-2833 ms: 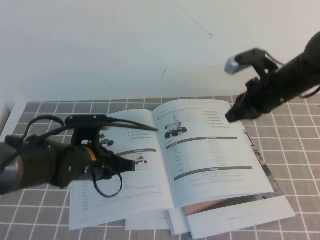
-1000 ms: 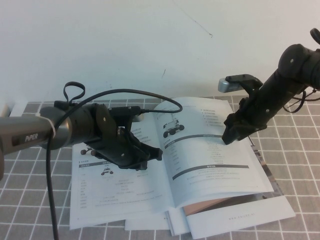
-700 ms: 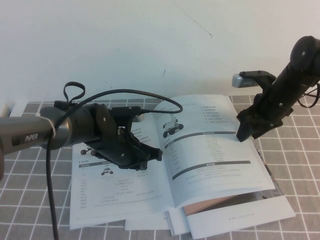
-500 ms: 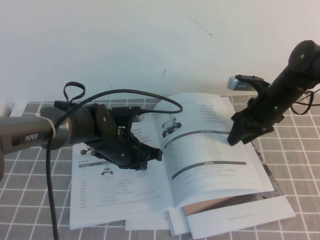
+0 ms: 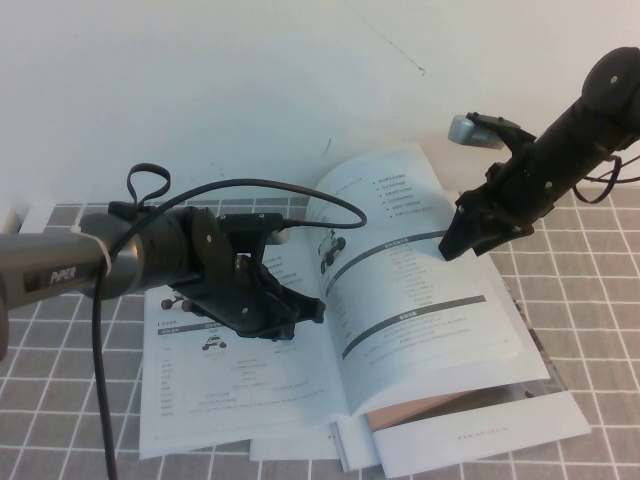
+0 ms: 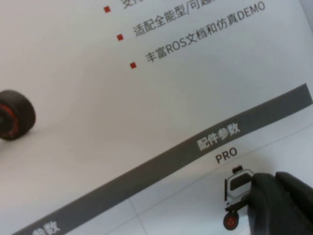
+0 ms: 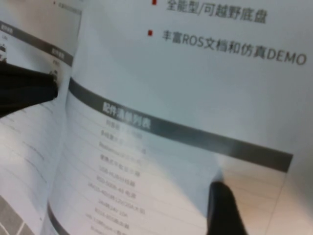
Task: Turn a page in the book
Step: Open the closed book
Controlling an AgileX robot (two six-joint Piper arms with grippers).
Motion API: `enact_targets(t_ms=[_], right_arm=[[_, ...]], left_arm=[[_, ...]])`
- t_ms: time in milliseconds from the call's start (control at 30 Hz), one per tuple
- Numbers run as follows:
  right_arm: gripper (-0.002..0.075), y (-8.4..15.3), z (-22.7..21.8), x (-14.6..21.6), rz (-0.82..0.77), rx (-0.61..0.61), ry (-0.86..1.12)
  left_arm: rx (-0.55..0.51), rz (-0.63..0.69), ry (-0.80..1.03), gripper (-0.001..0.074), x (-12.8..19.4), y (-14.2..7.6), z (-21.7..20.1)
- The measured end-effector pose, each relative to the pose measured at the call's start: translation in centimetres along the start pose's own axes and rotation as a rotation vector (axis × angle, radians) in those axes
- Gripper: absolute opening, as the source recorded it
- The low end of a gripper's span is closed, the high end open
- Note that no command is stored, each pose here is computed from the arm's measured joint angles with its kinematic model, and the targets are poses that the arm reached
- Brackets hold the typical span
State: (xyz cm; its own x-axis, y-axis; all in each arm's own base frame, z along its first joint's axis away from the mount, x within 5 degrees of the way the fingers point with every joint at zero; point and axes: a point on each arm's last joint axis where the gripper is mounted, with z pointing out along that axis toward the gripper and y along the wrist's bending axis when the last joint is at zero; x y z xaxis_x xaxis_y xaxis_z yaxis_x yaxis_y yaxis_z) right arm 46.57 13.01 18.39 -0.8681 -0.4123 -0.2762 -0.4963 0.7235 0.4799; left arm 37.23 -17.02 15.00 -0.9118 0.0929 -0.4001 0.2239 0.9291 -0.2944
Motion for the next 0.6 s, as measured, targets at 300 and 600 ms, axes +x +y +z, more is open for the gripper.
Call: enact_targets(t_ms=[300,600], right_arm=[[0.0375,-0.5,1.3,1.2,0.035,-0.016,0.055],[0.0375,-1.4,3.2,3.9,0.070,-0.001,0.168]], left_arm=[[0.002,0.003,0.010,-0.0004,0.1,0.0,0.0],[0.004,0.071,0.030,-0.0004,0.2,-0.1,0.0]])
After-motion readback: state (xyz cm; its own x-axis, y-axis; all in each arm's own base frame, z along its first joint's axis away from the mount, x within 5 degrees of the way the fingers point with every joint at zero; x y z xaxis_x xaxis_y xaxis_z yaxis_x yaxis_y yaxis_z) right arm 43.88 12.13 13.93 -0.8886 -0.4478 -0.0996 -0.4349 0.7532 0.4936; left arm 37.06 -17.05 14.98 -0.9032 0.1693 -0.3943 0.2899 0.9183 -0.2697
